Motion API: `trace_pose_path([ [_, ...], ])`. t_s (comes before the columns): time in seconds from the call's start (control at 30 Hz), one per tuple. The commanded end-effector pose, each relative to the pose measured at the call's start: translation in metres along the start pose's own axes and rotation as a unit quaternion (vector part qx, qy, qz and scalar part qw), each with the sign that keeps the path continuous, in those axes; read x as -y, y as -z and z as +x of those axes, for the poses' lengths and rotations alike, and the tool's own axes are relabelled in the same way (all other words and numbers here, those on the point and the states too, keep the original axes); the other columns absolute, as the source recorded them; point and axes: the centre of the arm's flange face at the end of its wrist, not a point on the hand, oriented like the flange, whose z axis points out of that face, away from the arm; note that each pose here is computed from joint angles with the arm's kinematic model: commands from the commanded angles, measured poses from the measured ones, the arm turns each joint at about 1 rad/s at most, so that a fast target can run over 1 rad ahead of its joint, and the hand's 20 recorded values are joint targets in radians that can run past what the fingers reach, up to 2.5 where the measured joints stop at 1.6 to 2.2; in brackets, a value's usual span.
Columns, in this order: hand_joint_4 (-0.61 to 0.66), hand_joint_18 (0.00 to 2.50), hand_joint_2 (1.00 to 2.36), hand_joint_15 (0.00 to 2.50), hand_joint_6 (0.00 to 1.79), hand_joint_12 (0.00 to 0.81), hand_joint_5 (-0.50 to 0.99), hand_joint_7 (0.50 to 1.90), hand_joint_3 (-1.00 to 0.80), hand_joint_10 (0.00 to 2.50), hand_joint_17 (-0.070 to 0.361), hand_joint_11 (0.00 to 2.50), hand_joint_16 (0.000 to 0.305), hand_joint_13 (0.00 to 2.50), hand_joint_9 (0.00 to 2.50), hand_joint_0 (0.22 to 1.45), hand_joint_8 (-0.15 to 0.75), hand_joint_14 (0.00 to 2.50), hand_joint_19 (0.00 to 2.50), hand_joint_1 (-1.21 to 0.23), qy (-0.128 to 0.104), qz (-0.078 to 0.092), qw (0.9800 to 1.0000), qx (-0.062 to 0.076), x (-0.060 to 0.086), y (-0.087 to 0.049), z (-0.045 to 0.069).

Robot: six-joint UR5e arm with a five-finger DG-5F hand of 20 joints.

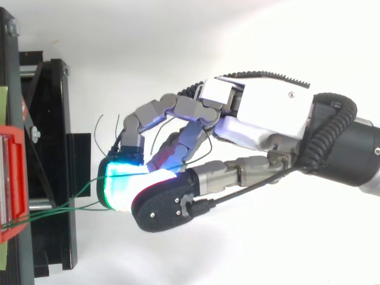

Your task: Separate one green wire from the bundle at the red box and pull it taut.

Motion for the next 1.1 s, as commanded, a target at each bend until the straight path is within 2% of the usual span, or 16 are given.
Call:
trace_pose_path([
  [0.0, 0.06, 0.69, 1.01, 0.78, 0.86, 0.363, -0.12, 0.97, -0.39, 0.02, 0.120, 1.30, 0.053, 0.96, 1.31, 0.57, 0.262, 0.03, 0.67, -0.58, 0.002, 0.009, 1.0000, 0.002, -0.001, 0.000, -0.003],
  [0.27, 0.07, 0.69, 1.01, 0.78, 0.86, 0.362, -0.12, 0.95, -0.39, 0.02, 0.120, 1.27, 0.054, 0.96, 1.29, 0.57, 0.263, 0.03, 0.67, -0.59, -0.005, 0.018, 0.9998, 0.005, 0.001, 0.002, -0.007],
  [0.47, 0.08, 0.70, 1.02, 0.78, 0.88, 0.360, -0.12, 1.01, -0.31, 0.02, 0.120, 1.27, 0.053, 0.96, 1.29, 0.58, 0.269, 0.03, 0.66, -0.65, -0.004, 0.023, 0.9997, 0.007, 0.001, 0.002, -0.010],
  [0.5, 0.08, 0.71, 1.02, 0.78, 0.88, 0.360, -0.12, 1.02, -0.25, 0.02, 0.120, 1.28, 0.053, 0.96, 1.29, 0.58, 0.263, 0.03, 0.66, -0.68, -0.004, 0.023, 0.9997, 0.007, 0.001, 0.002, -0.010],
  [0.6, 0.09, 0.71, 1.02, 0.78, 0.89, 0.359, -0.13, 0.97, -0.25, 0.02, 0.119, 1.29, 0.053, 0.95, 1.28, 0.59, 0.263, 0.03, 0.67, -0.71, -0.006, 0.021, 0.9997, 0.007, -0.001, 0.001, -0.010],
  [0.67, 0.09, 0.71, 1.02, 0.78, 0.89, 0.361, -0.13, 0.94, -0.31, 0.02, 0.121, 1.27, 0.054, 0.95, 1.27, 0.58, 0.266, 0.03, 0.66, -0.68, -0.006, 0.021, 0.9997, 0.008, -0.002, 0.000, -0.011],
  [0.73, 0.09, 0.70, 1.01, 0.77, 0.89, 0.369, -0.13, 0.93, -0.40, 0.02, 0.123, 1.24, 0.055, 0.95, 1.28, 0.55, 0.269, 0.03, 0.67, -0.56, -0.005, 0.023, 0.9997, 0.009, -0.002, 0.000, -0.012],
  [0.77, 0.08, 0.67, 1.01, 0.78, 0.88, 0.368, -0.13, 0.96, -0.41, 0.02, 0.122, 1.23, 0.054, 0.94, 1.28, 0.56, 0.271, 0.03, 0.68, -0.47, -0.005, 0.024, 0.9997, 0.010, -0.004, 0.000, -0.013],
  [0.83, 0.07, 0.65, 1.01, 0.78, 0.88, 0.365, -0.13, 0.98, -0.38, 0.02, 0.122, 1.23, 0.054, 0.93, 1.28, 0.57, 0.268, 0.03, 0.70, -0.43, -0.003, 0.027, 0.9996, 0.012, -0.009, 0.000, -0.016],
  [0.97, 0.07, 0.65, 1.01, 0.78, 0.88, 0.365, -0.13, 0.99, -0.32, 0.02, 0.122, 1.23, 0.054, 0.93, 1.28, 0.58, 0.271, 0.03, 0.70, -0.43, 0.004, 0.038, 0.9992, 0.013, -0.015, 0.005, -0.019],
  [1.07, 0.10, 0.67, 1.02, 0.78, 0.88, 0.381, -0.13, 1.01, -0.24, 0.02, 0.128, 1.21, 0.057, 0.94, 1.28, 0.57, 0.284, 0.03, 0.69, -0.53, 0.006, 0.040, 0.9991, 0.013, -0.019, 0.006, -0.019],
])
